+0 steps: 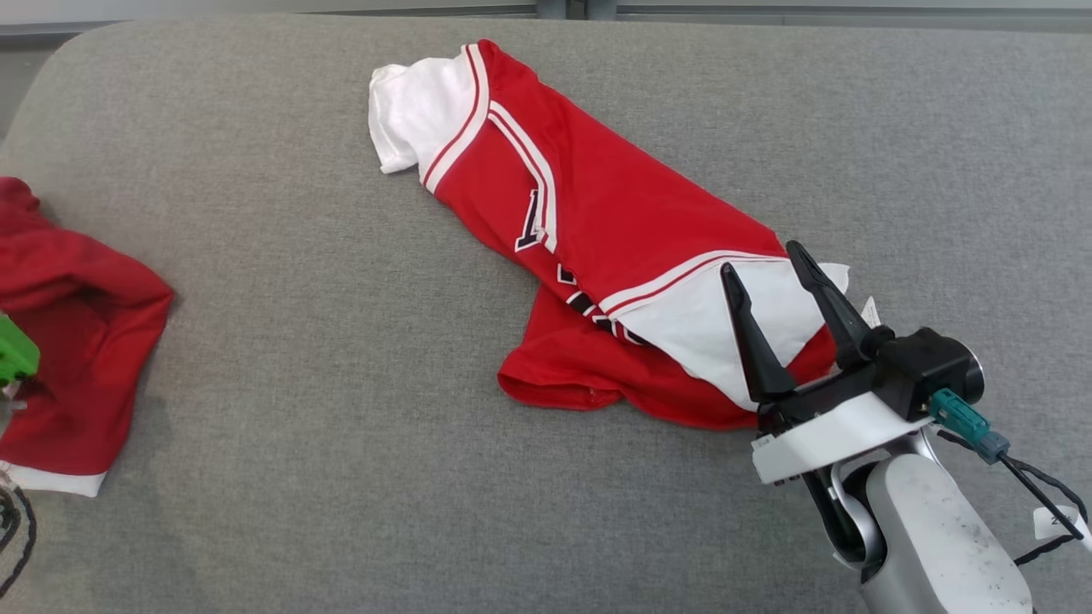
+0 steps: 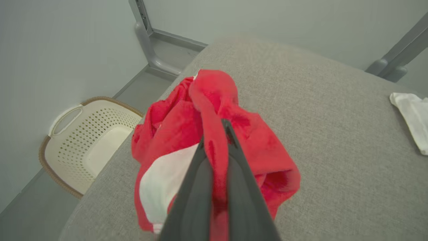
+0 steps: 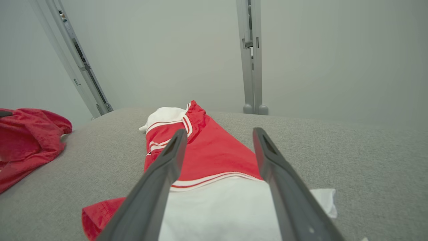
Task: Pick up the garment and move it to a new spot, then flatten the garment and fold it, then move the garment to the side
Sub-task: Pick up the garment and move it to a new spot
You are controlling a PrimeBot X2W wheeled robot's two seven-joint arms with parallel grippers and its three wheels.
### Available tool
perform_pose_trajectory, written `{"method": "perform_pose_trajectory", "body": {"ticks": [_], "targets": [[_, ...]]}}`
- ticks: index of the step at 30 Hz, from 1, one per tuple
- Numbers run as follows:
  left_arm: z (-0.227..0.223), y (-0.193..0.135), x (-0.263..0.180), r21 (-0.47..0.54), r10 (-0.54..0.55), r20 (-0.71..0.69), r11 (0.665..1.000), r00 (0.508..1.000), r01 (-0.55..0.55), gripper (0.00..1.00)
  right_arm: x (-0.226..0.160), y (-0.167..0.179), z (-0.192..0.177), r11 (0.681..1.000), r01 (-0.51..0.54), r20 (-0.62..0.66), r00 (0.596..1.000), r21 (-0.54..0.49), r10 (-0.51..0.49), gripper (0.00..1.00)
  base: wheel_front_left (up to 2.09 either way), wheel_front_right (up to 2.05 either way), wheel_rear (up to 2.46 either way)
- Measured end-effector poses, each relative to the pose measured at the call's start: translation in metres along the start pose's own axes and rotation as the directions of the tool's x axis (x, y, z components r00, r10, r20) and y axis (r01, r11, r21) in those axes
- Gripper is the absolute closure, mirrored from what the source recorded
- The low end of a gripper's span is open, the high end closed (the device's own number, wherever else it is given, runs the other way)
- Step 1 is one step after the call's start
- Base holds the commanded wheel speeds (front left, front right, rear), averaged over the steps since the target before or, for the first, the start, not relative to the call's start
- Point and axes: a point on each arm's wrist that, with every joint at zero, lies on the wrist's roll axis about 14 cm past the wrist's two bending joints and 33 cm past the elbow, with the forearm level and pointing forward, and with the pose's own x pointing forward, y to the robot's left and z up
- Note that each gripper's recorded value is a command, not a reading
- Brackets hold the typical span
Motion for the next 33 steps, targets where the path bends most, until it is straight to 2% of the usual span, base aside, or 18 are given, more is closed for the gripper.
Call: {"method": "perform_pose_trajectory", "body": {"ticks": [4,14,18,20,24,25,28,33], "targets": [[-0.011,0.003,0.004,-0.004,0.007,-0.038,1.0,0.999,-0.008,0.0,-0.002,-0.005,0.001,1.0,0.018,0.002,1.0,-0.002,-0.018,0.0,0.0,0.0,0.0],[0.054,-0.007,-0.013,0.165,-0.071,0.092,0.985,0.993,0.055,0.0,-0.01,-0.002,0.021,0.999,0.041,0.045,0.998,0.007,-0.041,0.0,0.0,0.0,0.0],[0.091,-0.039,-0.031,0.221,-0.185,0.223,0.966,0.957,0.136,0.0,-0.016,-0.003,0.036,0.998,0.058,0.078,0.995,-0.004,-0.057,0.0,0.0,0.0,0.0],[0.103,-0.077,-0.048,0.236,-0.295,0.3,0.944,0.907,0.229,0.0,-0.022,-0.002,0.045,0.998,0.067,0.098,0.993,-0.011,-0.066,0.0,0.0,0.0,0.0],[0.088,-0.115,-0.072,0.222,-0.391,0.335,0.917,0.857,0.332,0.0,-0.033,0.0,0.058,0.997,0.076,0.123,0.99,-0.027,-0.073,0.0,0.0,0.0,0.0],[0.085,-0.132,-0.085,0.227,-0.428,0.37,0.902,0.825,0.366,0.0,-0.038,-0.003,0.066,0.995,0.089,0.141,0.986,-0.038,-0.083,0.0,0.0,0.0,0.0],[0.066,-0.163,-0.101,0.249,-0.497,0.372,0.867,0.784,0.432,0.0,-0.049,-0.008,0.073,0.992,0.114,0.156,0.982,-0.052,-0.104,0.0,0.0,0.0,0.0],[0.048,-0.183,-0.119,0.266,-0.526,0.407,0.85,0.747,0.454,0.0,-0.069,-0.017,0.079,0.985,0.157,0.165,0.976,-0.067,-0.144,0.0,0.0,0.0,0.0]]}}
